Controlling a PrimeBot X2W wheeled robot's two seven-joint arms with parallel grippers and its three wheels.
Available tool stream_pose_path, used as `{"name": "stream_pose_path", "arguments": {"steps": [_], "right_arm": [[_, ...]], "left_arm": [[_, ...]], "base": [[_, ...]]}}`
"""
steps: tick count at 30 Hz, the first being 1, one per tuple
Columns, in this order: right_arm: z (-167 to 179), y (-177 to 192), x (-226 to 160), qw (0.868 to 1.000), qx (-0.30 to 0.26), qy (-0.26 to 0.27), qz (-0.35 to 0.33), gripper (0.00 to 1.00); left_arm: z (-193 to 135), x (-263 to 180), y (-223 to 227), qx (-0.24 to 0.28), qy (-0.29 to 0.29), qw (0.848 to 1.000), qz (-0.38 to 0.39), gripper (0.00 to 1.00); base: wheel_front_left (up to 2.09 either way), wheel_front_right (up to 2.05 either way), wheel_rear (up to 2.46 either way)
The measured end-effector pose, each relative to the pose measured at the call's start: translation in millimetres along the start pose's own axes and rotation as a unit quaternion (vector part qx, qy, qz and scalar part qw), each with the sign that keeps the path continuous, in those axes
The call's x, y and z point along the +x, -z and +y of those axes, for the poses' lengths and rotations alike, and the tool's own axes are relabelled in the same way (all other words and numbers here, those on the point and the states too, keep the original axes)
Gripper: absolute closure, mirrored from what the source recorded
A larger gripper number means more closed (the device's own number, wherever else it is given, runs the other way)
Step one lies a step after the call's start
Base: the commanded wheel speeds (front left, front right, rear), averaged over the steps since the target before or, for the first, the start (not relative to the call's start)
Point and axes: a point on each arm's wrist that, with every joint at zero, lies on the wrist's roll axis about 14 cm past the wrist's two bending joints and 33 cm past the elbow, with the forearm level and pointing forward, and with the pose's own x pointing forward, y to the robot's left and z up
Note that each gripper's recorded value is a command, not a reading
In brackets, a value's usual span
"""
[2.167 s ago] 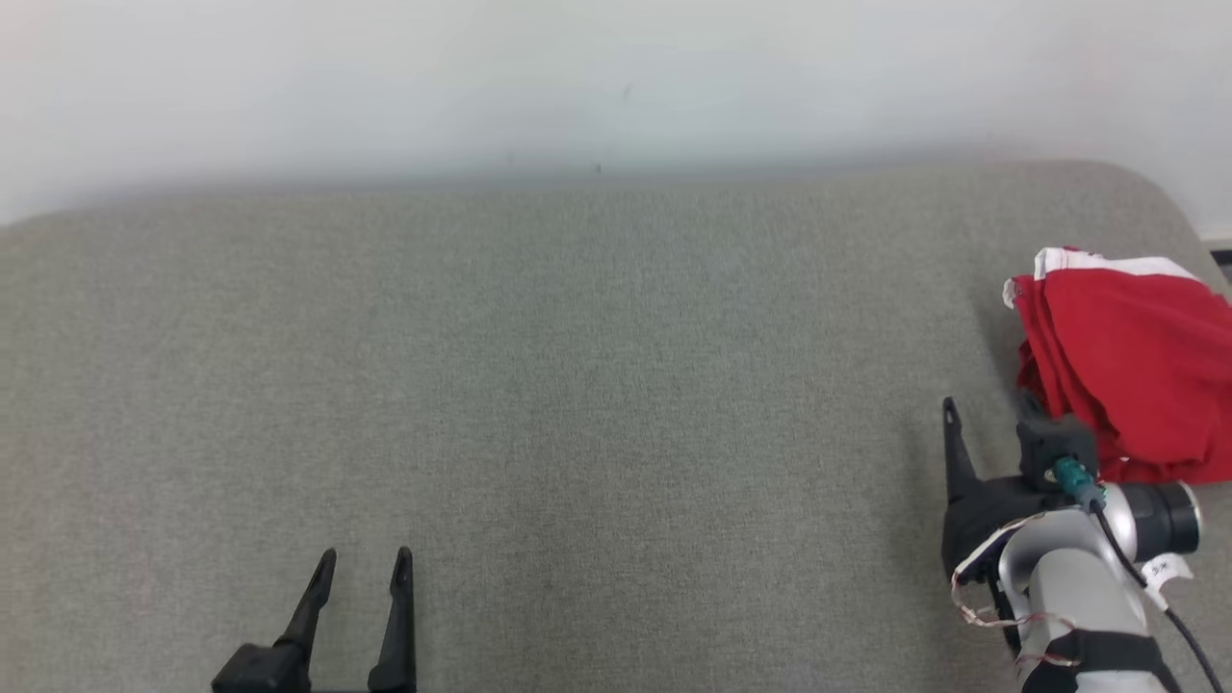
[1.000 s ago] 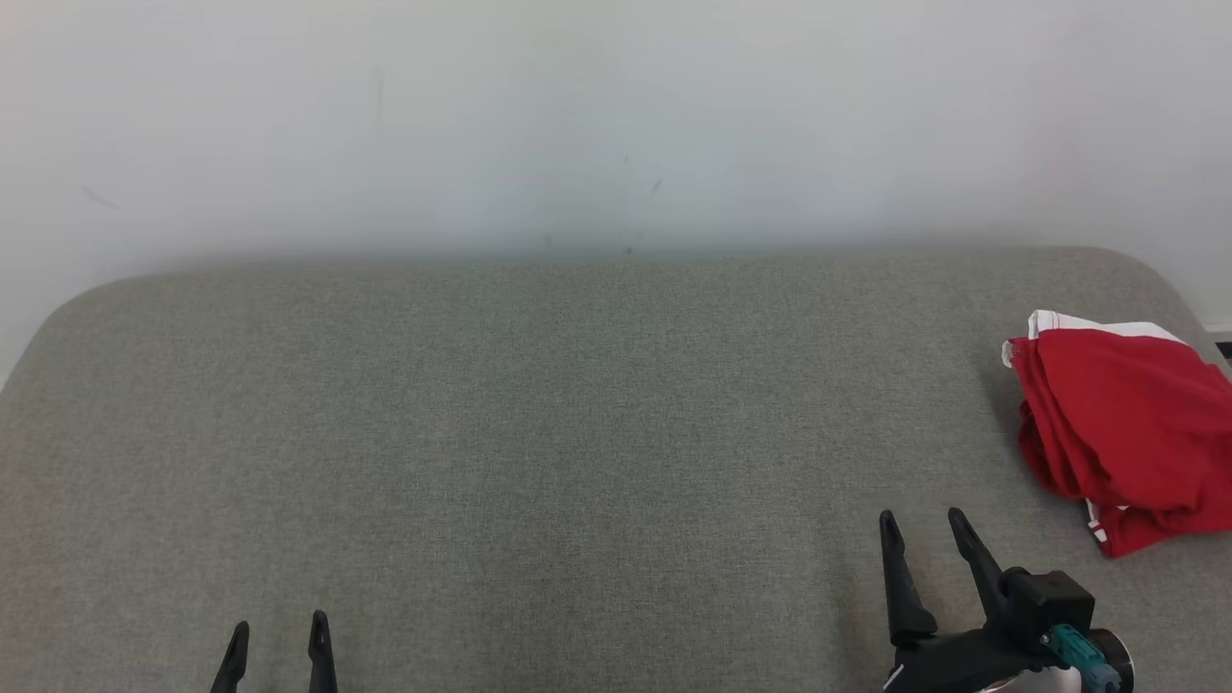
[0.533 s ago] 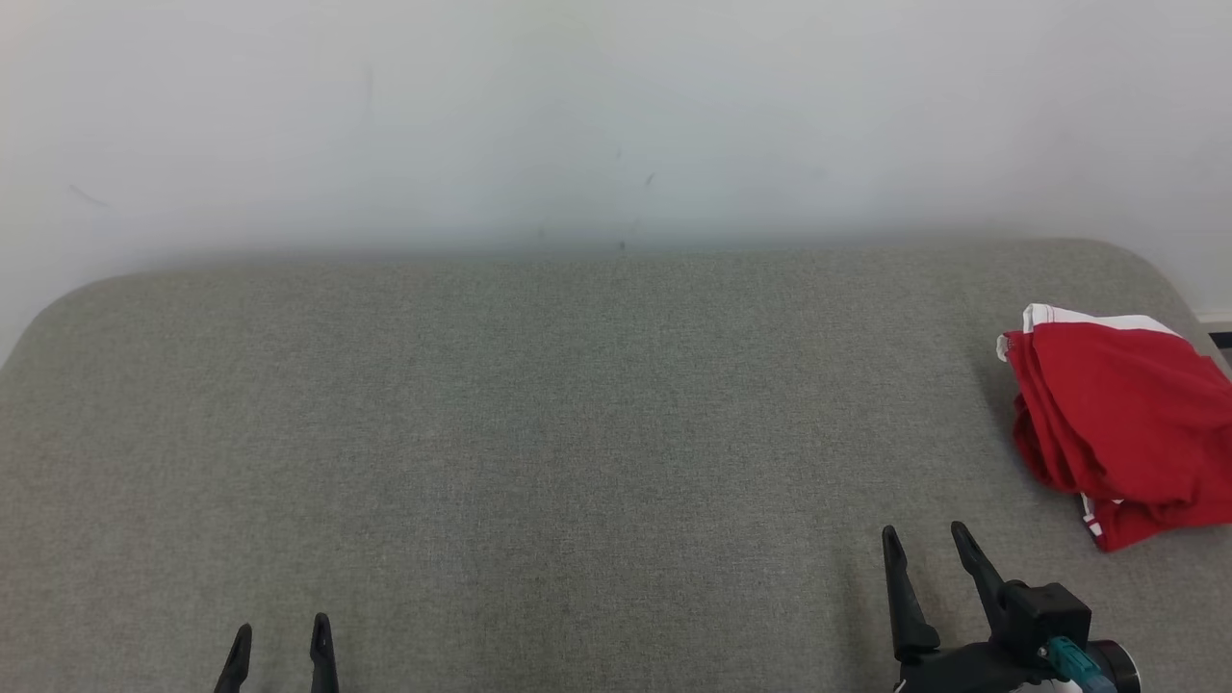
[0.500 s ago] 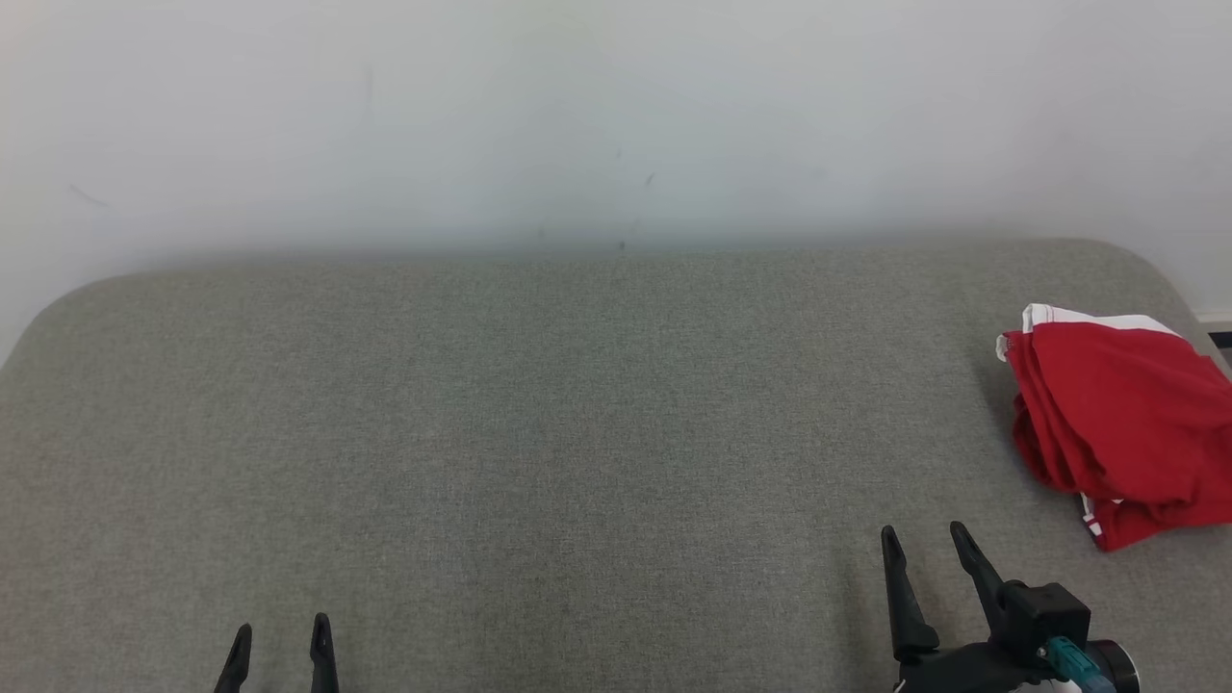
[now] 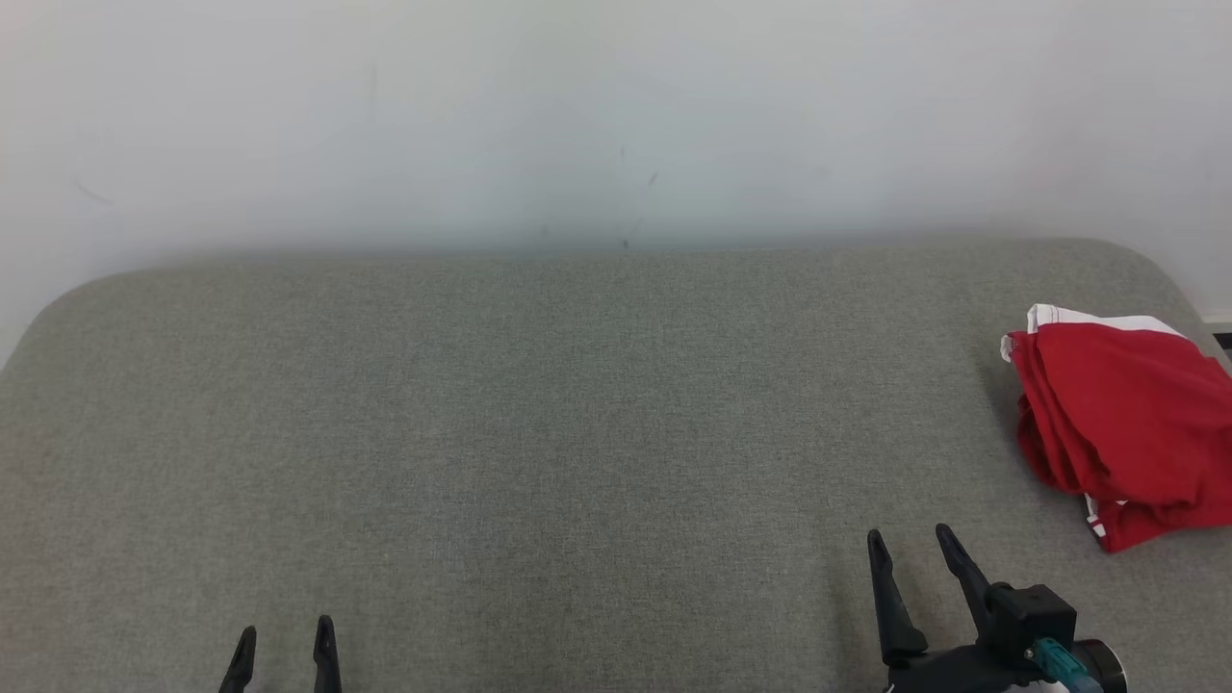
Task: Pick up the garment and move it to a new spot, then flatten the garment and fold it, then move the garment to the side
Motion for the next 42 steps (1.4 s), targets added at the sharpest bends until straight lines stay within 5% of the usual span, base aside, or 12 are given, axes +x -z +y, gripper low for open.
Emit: {"name": "stream_pose_path", "arguments": {"steps": [40,41,42], "right_arm": [[8,12,-1,1.000,0.014,-0.010,0.017,0.00],[8,14,-2,1.000,0.015,-0.009,0.021,1.00],[8,17,-3,1.000,0.015,-0.008,0.026,1.00]], "left_arm": [[3,-3,11,-0.006,-0.007,1.000,0.017,0.00],[3,-3,13,-0.006,-0.007,1.000,0.020,1.00],[3,-4,16,-0.007,-0.008,1.000,0.025,1.00]], "base": [[0.00,0.00,0.00],[0.00,0.00,0.00],[0.00,0.00,0.00]]}}
